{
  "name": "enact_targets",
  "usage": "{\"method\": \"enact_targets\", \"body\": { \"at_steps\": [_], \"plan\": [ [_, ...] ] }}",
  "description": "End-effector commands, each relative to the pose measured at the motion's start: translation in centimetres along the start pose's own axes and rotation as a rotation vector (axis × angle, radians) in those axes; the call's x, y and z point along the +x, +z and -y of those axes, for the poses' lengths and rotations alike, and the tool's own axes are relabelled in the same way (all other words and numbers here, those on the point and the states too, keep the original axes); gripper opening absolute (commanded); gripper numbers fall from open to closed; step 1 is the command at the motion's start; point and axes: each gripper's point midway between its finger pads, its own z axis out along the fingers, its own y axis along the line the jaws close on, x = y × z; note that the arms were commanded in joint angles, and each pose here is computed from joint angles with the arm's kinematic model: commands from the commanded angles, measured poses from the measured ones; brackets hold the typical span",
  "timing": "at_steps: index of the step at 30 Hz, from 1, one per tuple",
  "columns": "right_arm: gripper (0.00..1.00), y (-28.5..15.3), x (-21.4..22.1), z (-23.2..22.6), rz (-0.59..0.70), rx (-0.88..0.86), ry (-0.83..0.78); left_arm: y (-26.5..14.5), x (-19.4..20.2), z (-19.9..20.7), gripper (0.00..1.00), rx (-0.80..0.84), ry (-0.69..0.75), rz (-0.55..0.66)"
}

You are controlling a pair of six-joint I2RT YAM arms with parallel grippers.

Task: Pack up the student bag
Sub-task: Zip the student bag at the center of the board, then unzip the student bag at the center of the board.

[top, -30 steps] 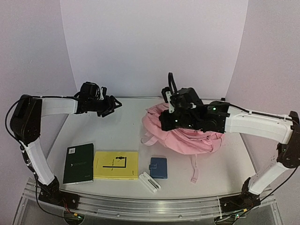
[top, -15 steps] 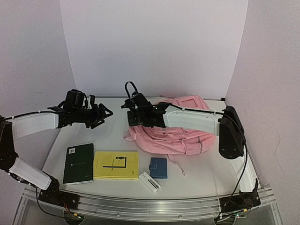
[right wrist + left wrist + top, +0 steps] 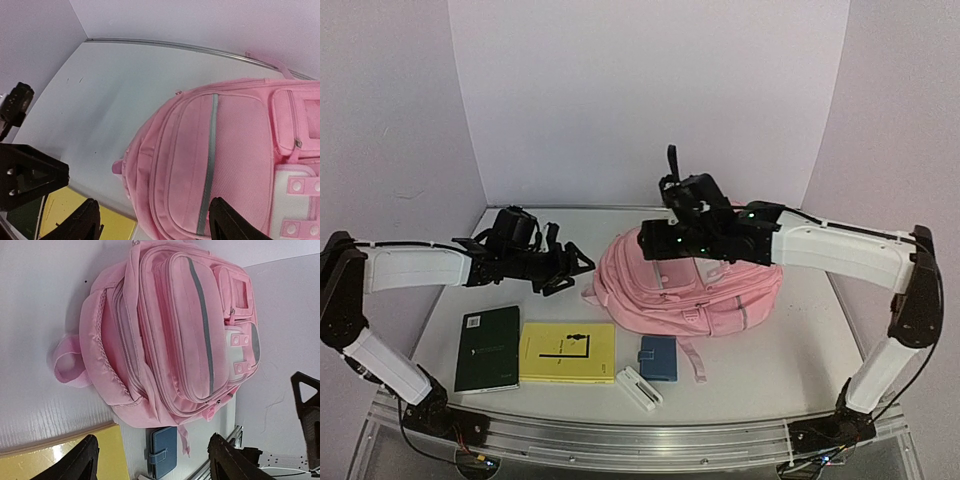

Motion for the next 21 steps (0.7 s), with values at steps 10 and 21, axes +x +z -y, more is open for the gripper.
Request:
{"method": "enact_targets", "body": {
  "at_steps": [10, 21],
  "plan": [
    [0.59, -4.5, 10.1, 9.4, -0.2, 0.088, 0.215, 5.5, -0.6, 2.1, 0.71, 0.092, -0.011, -0.042],
    [0.37, -2.5, 13.8, 10.6, -0.262, 0.087, 0.26, 7.7, -0.6, -0.1, 0.61, 0.002, -0.014, -0.066]
  ]
}}
